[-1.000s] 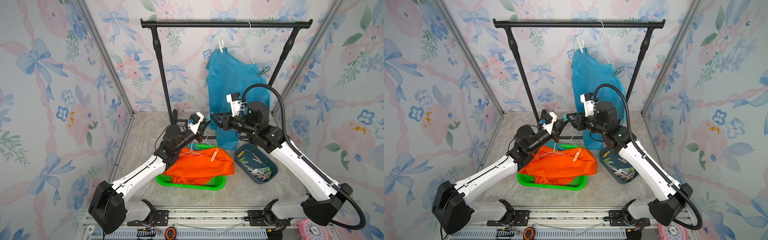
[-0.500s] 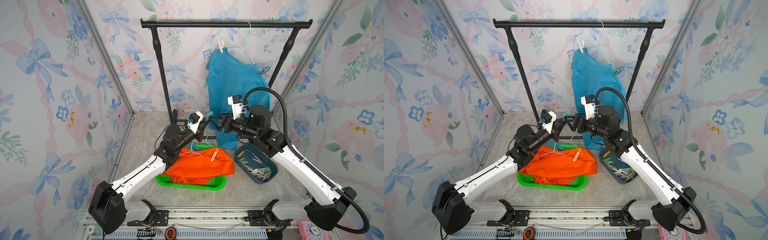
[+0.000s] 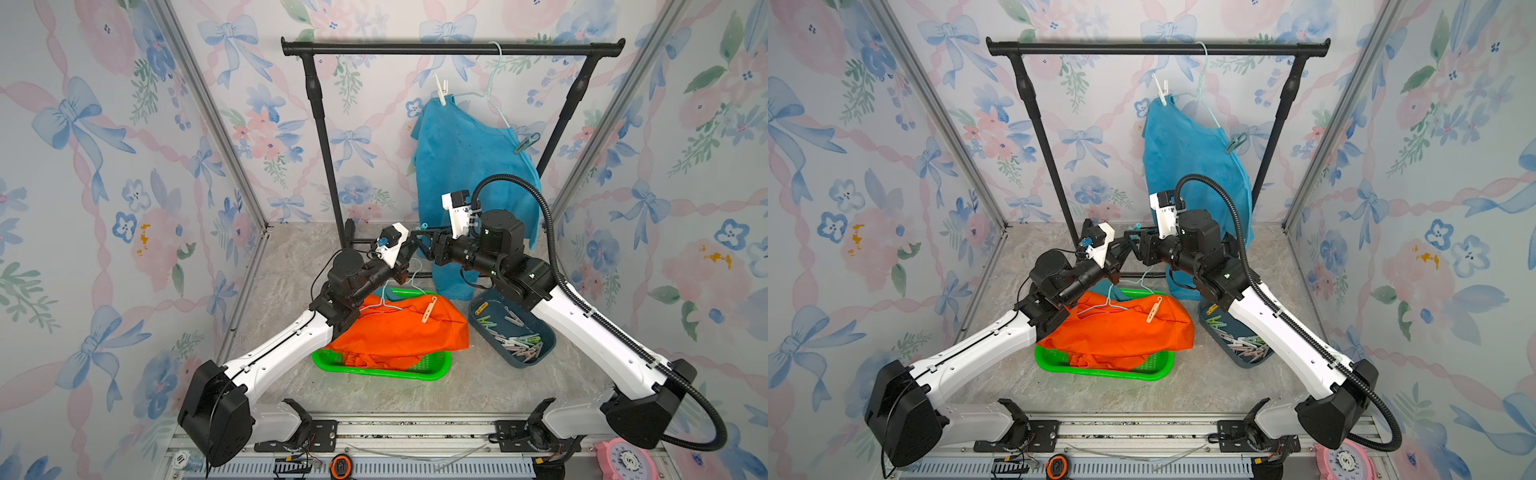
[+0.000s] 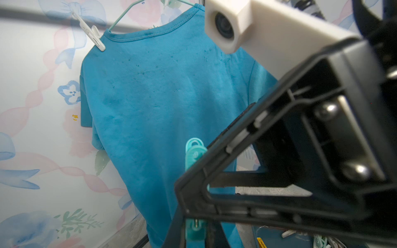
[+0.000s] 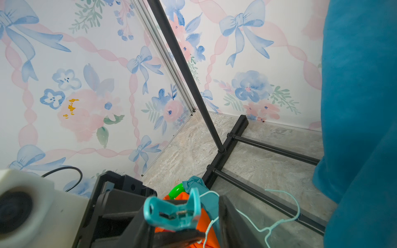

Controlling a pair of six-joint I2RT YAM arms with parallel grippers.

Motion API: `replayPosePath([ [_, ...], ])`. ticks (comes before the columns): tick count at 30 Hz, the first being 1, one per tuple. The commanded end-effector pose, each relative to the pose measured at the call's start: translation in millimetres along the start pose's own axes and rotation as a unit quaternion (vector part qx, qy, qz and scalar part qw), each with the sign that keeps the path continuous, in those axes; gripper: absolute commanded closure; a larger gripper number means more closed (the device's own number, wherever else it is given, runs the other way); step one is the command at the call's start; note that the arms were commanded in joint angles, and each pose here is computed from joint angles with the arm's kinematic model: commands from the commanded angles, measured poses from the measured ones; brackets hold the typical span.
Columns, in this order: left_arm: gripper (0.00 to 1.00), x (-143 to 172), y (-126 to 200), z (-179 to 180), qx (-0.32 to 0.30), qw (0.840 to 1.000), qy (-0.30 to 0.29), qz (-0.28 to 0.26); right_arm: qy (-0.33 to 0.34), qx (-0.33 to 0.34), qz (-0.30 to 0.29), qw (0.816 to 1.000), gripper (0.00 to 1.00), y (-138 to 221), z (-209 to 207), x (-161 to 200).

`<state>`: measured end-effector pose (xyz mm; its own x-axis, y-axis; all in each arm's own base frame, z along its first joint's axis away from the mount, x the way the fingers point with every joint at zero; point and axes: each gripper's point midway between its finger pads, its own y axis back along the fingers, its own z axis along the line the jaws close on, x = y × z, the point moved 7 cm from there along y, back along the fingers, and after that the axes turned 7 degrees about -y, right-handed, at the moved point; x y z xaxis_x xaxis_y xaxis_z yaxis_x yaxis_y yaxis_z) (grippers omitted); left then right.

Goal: Use clothespins to secure the t-shirt on both sides of the hanger
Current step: Open the clothespin.

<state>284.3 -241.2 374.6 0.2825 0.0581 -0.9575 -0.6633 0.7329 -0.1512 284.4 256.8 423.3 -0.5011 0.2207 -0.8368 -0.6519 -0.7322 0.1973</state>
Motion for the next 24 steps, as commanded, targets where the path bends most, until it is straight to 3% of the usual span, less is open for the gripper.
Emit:
replayPosePath([
  [1,0.94,-5.5,-2.7,0.1,-0.004,1.0,-0.003,-0.009,0.006,-0.004,-0.033,0.999,0.54,2.9,9.7,-15.7],
  [14,0.94,-4.9,-4.5,-1.3,-0.003,1.0,-0.002,-0.008,0.014,-0.006,-0.038,0.999,0.59,-1.3,12.6,-21.5],
  [24,0.94,-2.8,-5.4,-1.4,-0.004,1.0,-0.001,-0.005,0.012,-0.004,-0.038,0.999,0.76,-2.6,11.6,-20.7],
])
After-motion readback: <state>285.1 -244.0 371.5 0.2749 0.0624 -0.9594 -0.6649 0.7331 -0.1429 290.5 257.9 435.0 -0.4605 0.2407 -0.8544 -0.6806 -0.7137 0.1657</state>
